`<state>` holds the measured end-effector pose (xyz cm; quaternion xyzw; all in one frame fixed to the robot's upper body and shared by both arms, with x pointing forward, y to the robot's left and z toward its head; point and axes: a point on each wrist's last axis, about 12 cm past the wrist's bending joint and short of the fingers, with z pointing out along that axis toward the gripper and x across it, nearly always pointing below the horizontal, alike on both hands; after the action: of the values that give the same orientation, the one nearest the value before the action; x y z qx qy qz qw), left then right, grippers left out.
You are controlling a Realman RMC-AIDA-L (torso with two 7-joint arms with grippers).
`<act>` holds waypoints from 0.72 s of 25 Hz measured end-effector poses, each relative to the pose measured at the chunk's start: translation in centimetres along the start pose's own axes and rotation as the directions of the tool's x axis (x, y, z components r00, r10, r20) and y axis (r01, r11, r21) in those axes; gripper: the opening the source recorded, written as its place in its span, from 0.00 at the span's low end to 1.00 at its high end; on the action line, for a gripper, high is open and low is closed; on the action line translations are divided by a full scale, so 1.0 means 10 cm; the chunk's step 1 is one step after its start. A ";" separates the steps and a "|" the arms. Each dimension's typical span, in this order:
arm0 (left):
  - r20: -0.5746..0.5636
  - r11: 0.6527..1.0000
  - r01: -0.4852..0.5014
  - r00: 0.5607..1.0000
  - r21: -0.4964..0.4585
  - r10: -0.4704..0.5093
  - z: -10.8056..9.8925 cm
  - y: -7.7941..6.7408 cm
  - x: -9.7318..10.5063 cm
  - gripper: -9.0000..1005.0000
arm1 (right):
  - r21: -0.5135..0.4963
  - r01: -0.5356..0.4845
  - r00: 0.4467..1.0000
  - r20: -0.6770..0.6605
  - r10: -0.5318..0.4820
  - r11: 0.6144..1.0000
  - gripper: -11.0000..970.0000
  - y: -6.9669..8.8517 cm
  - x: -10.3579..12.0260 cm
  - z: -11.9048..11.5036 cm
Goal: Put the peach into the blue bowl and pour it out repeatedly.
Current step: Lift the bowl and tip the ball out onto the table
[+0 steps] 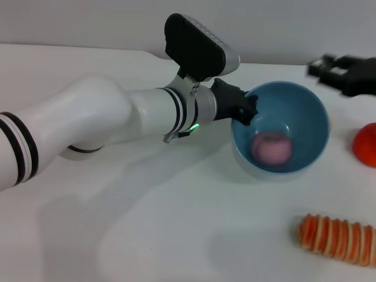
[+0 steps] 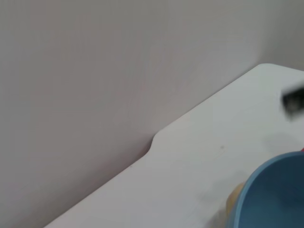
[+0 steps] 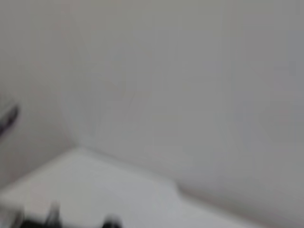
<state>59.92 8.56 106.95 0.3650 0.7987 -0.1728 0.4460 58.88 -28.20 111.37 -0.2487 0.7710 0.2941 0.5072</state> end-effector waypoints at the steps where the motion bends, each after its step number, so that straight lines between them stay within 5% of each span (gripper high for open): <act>1: 0.000 1.000 -0.001 1.000 -0.002 0.001 0.00 0.00 0.00 0.01 | 0.020 0.000 0.998 0.057 -0.001 1.000 0.49 -0.03 0.01 -0.09; 8: 0.007 0.998 -0.039 0.999 -0.045 0.040 -0.01 0.07 -0.01 0.01 | 0.202 -0.052 0.977 0.212 0.008 0.978 0.50 -0.21 0.45 -0.66; 18: 0.039 0.967 -0.239 0.969 -0.092 0.243 0.06 0.06 -0.28 0.01 | 0.408 -0.181 0.948 0.314 0.049 0.895 0.49 -0.01 1.37 -1.03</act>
<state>61.67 7.44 108.99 0.4354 0.7438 -0.0916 0.4988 47.45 -36.70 101.83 -0.0370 0.7456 0.1799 0.6406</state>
